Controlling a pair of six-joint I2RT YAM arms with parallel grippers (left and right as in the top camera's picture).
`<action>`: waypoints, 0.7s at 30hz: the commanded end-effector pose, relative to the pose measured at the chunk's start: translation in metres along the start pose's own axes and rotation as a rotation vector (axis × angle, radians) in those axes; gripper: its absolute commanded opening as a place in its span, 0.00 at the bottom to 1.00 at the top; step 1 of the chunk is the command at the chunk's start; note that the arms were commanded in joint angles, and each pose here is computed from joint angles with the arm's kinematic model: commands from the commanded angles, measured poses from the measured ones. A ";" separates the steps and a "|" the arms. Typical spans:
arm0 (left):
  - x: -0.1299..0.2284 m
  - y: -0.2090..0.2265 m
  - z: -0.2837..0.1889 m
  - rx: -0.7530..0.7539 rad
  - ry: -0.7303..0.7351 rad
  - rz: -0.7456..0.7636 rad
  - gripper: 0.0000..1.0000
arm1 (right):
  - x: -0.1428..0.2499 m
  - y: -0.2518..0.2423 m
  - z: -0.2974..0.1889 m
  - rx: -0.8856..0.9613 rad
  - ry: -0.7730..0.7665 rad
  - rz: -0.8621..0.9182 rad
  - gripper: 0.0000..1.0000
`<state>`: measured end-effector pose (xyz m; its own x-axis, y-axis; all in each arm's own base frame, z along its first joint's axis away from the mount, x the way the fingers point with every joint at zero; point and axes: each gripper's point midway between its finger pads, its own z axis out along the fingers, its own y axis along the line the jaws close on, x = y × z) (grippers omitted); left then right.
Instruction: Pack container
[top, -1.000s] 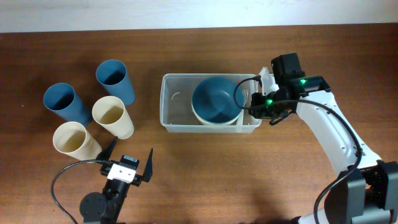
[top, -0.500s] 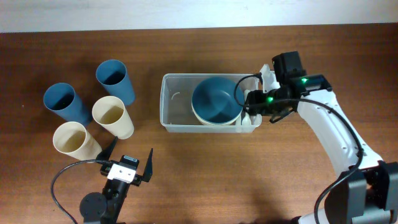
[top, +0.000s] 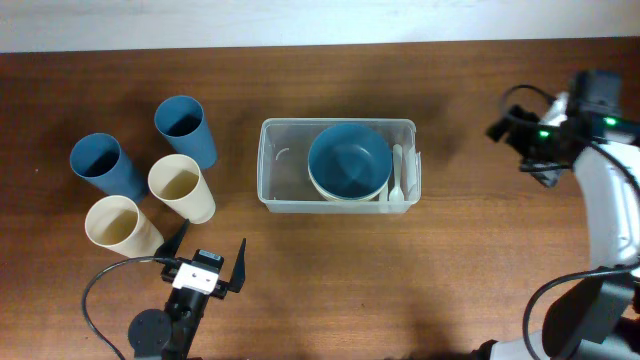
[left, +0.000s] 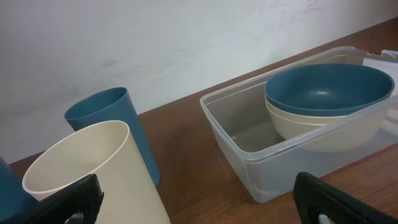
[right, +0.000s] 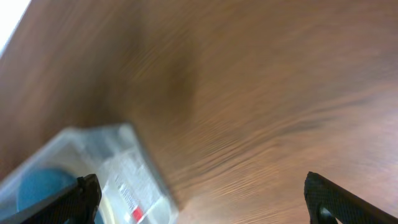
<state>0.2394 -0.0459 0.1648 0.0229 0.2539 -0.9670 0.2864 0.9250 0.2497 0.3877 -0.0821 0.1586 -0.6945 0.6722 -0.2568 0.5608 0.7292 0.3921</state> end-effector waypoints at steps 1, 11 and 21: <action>0.002 0.002 0.000 -0.012 0.003 0.009 1.00 | -0.013 -0.018 -0.018 0.024 -0.049 0.099 0.99; 0.005 0.010 0.000 -0.059 0.017 0.008 1.00 | -0.030 -0.075 -0.032 0.130 -0.101 0.259 0.99; -0.024 0.014 -0.002 -0.072 -0.090 0.023 1.00 | -0.025 -0.073 -0.033 0.091 -0.071 0.301 0.99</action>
<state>0.2427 -0.0347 0.1814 0.0745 0.2637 -0.9617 0.2047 0.9398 0.2736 0.3476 -0.1555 0.1506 -0.4768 0.8605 -0.1796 0.7860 0.5088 0.3512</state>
